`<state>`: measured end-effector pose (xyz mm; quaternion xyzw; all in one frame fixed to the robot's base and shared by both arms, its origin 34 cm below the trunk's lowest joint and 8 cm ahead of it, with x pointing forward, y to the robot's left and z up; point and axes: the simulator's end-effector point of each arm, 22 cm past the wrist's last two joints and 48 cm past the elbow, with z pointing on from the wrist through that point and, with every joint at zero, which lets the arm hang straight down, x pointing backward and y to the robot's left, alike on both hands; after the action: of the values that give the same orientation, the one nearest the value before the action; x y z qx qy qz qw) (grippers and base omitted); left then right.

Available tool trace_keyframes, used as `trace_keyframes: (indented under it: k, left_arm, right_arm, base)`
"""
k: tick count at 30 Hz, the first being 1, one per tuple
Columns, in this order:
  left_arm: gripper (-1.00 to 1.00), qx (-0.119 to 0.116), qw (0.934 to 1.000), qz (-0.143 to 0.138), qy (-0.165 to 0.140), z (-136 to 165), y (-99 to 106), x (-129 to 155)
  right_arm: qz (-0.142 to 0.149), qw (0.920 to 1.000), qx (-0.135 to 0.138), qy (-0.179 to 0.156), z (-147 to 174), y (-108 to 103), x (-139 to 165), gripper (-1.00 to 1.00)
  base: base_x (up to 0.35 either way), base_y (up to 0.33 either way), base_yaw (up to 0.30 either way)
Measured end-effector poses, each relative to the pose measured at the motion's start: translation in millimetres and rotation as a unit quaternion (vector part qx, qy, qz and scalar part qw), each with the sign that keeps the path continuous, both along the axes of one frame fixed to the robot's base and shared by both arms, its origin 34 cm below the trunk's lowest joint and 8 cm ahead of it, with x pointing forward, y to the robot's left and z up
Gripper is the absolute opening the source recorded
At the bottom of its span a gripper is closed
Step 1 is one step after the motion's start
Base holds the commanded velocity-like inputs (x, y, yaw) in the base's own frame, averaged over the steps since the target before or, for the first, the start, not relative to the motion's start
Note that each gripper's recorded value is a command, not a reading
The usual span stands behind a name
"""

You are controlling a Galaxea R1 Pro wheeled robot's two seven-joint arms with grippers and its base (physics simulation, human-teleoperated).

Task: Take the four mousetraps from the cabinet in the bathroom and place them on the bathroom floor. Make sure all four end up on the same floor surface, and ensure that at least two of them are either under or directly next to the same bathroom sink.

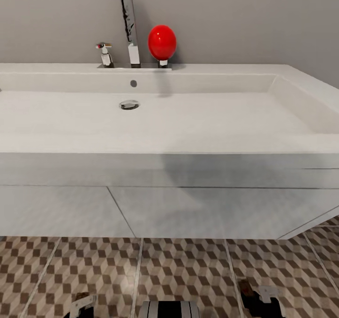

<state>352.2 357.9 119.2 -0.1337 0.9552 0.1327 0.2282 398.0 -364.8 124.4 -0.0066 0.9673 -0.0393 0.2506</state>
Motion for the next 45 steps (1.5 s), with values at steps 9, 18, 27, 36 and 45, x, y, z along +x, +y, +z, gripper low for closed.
trace_keyframes:
  k: [9,18,27,36,45]
  left_arm:
    - [-1.0,-0.002,0.9999,0.003,-0.012,2.7,-1.8,9.5]
    - [-1.0,0.001,0.9999,0.004,-0.014,3.2,-0.6,9.9]
    - [-1.0,0.001,0.9999,0.004,-0.013,3.1,-0.5,9.3]
    - [-1.0,0.0,0.9999,0.003,-0.011,2.5,-1.6,8.2]
    - [-1.0,-0.001,1.0,0.003,-0.001,-2.9,-2.1,1.2]
  right_arm:
    - [0.008,1.0,-0.004,-0.003,0.9,2.8,4.0,-1.0]
    - [0.01,0.9999,-0.006,-0.003,0.7,2.6,3.9,-1.0]
    - [0.01,0.9999,-0.007,-0.002,0.6,1.9,3.3,-1.0]
    - [0.01,0.9999,-0.007,-0.003,0.9,1.9,3.7,-1.0]
    - [0.011,0.9999,-0.007,0.004,-4.6,2.2,-2.1,-1.0]
  base:
    - [0.078,0.038,0.0]
    - [0.024,0.011,0.0]
    - [0.001,0.0,0.0]
    - [0.0,0.0,0.0]
    - [0.0,0.0,0.0]
